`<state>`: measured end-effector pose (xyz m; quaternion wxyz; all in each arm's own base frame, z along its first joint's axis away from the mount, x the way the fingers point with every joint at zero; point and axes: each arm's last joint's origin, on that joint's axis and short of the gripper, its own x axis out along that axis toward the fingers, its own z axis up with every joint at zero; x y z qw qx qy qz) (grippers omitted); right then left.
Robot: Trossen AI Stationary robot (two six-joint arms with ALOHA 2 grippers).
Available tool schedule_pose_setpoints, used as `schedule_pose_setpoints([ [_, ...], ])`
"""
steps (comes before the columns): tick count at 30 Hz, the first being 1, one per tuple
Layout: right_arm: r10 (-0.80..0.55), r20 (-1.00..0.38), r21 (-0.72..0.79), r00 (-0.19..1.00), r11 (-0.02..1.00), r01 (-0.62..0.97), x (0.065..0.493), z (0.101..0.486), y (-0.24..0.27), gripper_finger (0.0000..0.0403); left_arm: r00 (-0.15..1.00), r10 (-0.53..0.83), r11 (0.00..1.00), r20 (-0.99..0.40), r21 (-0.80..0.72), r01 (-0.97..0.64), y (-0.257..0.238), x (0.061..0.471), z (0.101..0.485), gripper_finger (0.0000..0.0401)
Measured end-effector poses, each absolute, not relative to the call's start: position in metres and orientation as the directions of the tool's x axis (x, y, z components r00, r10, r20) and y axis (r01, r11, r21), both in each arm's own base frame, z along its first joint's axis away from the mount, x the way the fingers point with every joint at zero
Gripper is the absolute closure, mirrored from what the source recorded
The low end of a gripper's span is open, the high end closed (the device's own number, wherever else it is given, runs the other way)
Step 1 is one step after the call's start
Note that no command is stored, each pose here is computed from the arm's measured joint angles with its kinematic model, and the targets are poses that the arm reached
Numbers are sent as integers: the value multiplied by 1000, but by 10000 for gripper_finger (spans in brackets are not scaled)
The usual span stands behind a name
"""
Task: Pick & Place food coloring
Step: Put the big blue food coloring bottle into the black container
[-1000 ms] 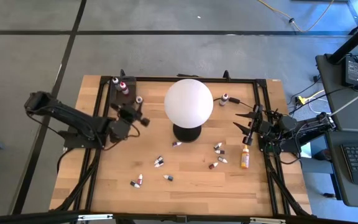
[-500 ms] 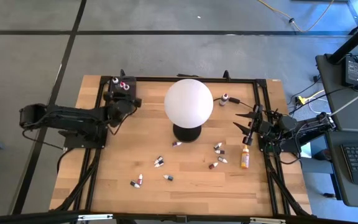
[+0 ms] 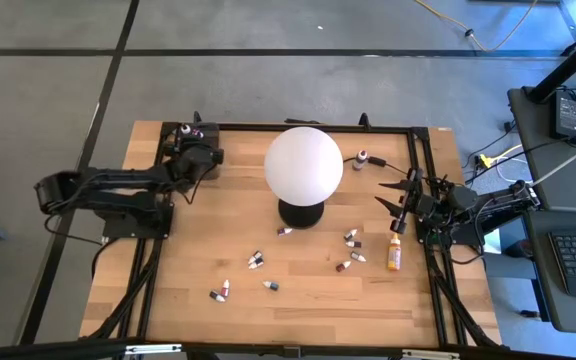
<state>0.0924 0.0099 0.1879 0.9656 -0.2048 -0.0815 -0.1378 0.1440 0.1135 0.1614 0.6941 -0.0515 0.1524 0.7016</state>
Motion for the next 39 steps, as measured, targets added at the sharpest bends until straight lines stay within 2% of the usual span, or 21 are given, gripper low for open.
schedule_pose_setpoints([
  [7, -232, 208, -377, 950, 877, 297, 92, 187, 10, 230, -57, 956, -12, -287, 156, -988, 118, 151, 150, 289],
  [15, -232, 208, -380, 950, 876, 297, 93, 187, 10, 230, -165, 947, -102, -275, 227, -968, 124, 156, 127, 287],
  [24, -232, 208, -380, 950, 876, 297, 92, 187, 10, 230, -160, 961, -128, -227, 153, -980, 131, 165, 123, 286],
  [39, -232, 208, -380, 950, 876, 297, 92, 187, 10, 230, -158, 955, -170, -250, -28, -985, 146, 157, 124, 282],
])
